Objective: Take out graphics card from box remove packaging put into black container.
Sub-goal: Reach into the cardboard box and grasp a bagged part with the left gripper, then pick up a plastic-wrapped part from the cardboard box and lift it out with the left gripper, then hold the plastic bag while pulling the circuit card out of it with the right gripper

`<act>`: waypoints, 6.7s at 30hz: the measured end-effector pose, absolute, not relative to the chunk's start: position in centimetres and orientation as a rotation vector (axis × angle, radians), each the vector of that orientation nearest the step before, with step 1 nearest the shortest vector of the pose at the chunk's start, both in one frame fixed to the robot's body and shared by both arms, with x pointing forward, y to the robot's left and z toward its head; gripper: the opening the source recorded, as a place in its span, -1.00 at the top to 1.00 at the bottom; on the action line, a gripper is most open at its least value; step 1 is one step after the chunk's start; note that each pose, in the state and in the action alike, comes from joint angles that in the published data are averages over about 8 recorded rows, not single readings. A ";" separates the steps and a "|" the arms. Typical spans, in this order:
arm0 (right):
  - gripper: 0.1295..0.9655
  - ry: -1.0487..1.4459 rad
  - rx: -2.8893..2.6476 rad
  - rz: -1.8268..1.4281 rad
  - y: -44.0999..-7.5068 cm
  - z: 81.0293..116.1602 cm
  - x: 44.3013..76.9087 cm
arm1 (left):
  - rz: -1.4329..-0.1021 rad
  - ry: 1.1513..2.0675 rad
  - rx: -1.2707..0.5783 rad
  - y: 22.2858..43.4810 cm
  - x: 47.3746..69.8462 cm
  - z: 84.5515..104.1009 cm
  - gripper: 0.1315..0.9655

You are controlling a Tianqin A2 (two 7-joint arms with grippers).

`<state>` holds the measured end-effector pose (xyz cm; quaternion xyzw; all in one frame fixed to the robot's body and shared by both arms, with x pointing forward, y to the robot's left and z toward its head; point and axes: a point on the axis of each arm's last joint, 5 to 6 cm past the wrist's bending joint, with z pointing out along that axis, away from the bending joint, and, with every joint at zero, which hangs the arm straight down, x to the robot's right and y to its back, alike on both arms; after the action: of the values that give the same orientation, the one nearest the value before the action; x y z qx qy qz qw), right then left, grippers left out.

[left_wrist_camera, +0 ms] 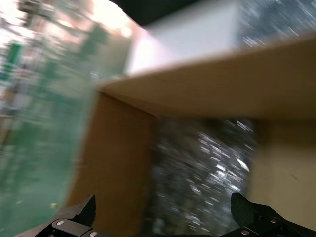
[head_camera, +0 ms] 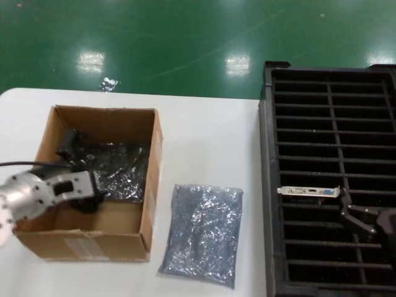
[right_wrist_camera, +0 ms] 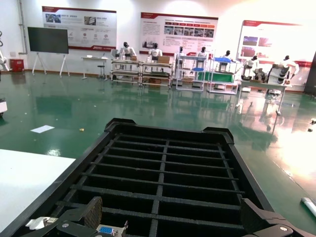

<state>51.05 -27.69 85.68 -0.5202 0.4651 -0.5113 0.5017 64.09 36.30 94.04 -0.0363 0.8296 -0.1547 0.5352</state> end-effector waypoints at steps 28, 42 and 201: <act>-1.00 1.124 -1.257 -1.235 -27.7 85.7 51.0 | -0.040 1.945 0.089 34.1 70.3 89.9 -1.00; -1.00 1.124 -1.257 -1.235 -27.7 85.7 51.0 | -0.017 1.952 0.125 33.9 69.3 89.8 -0.83; 0.28 0.661 -1.530 -1.252 -16.8 89.6 54.9 | -0.273 1.671 0.209 27.0 50.6 100.0 0.98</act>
<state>54.89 -16.78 89.64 -0.6338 0.2738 -0.5188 0.5042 50.58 26.98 100.01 0.0924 0.7380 -0.1206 0.6575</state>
